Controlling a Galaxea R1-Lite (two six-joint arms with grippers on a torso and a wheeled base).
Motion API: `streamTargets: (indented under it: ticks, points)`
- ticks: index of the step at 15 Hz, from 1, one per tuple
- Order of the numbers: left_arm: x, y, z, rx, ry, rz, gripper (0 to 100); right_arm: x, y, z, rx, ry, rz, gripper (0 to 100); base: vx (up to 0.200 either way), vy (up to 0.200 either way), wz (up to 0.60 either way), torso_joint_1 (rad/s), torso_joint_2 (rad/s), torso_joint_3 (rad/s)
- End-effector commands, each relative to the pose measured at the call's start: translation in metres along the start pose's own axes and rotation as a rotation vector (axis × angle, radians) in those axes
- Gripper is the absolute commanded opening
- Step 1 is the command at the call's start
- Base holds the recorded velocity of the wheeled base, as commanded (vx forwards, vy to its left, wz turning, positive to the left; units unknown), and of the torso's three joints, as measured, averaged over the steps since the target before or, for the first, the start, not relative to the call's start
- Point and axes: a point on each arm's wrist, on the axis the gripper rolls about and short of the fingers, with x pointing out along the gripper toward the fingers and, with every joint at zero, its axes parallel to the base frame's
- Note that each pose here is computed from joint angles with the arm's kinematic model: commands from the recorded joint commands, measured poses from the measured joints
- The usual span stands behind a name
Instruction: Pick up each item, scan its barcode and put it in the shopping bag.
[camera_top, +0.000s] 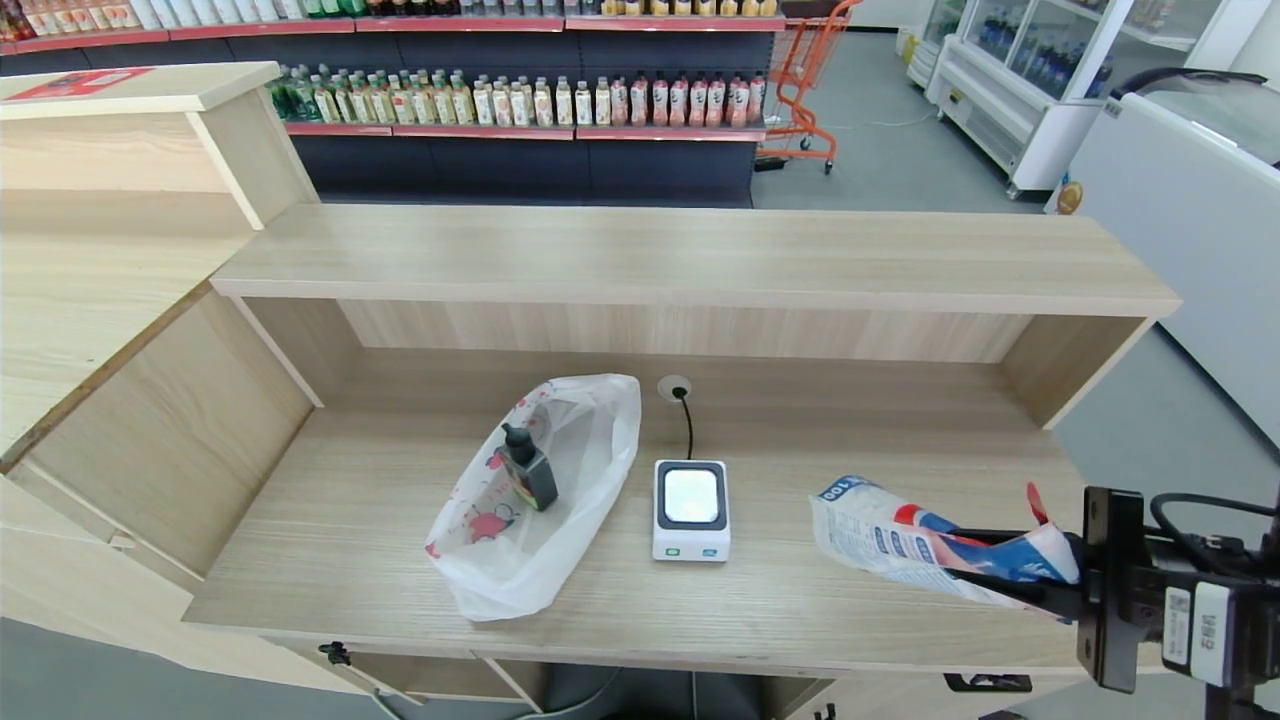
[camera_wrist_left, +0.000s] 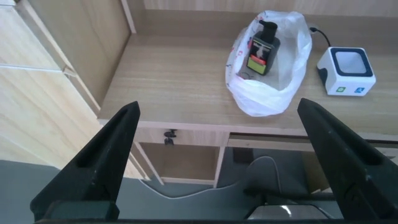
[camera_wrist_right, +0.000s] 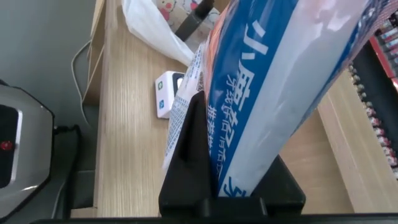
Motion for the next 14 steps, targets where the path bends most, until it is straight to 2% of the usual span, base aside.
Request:
streamTargets:
  ticks: [1, 2, 6, 10, 14]
  points:
    - [0.0, 0.0, 0.0, 0.001, 0.0, 0.0, 100, 0.005, 0.006, -0.025, 0.038, 0.043, 0.033, 0, 0.0, 0.2, 0.0, 0.002, 0.0, 0.007]
    - [0.0, 0.0, 0.0, -0.001, 0.0, 0.0, 100, 0.007, 0.006, -0.03, 0.043, 0.049, 0.038, 0, 0.0, 0.2, 0.0, 0.002, 0.0, 0.002]
    - [0.0, 0.0, 0.0, -0.002, 0.0, 0.0, 100, 0.029, -0.001, -0.055, 0.034, 0.043, 0.051, 0, 0.0, 0.0, 0.0, 0.0, 0.0, 0.0]
    - [0.0, 0.0, 0.0, -0.002, 0.0, 0.0, 100, 0.048, 0.003, -0.086, -0.027, 0.04, 0.049, 0, 0.0, 0.0, 0.0, 0.0, 0.0, 0.0]
    - [0.0, 0.0, 0.0, -0.002, 0.0, 0.0, 100, 0.078, 0.006, -0.107, -0.044, -0.007, 0.07, 0, 0.0, 0.0, 0.0, 0.0, 0.0, 0.0]
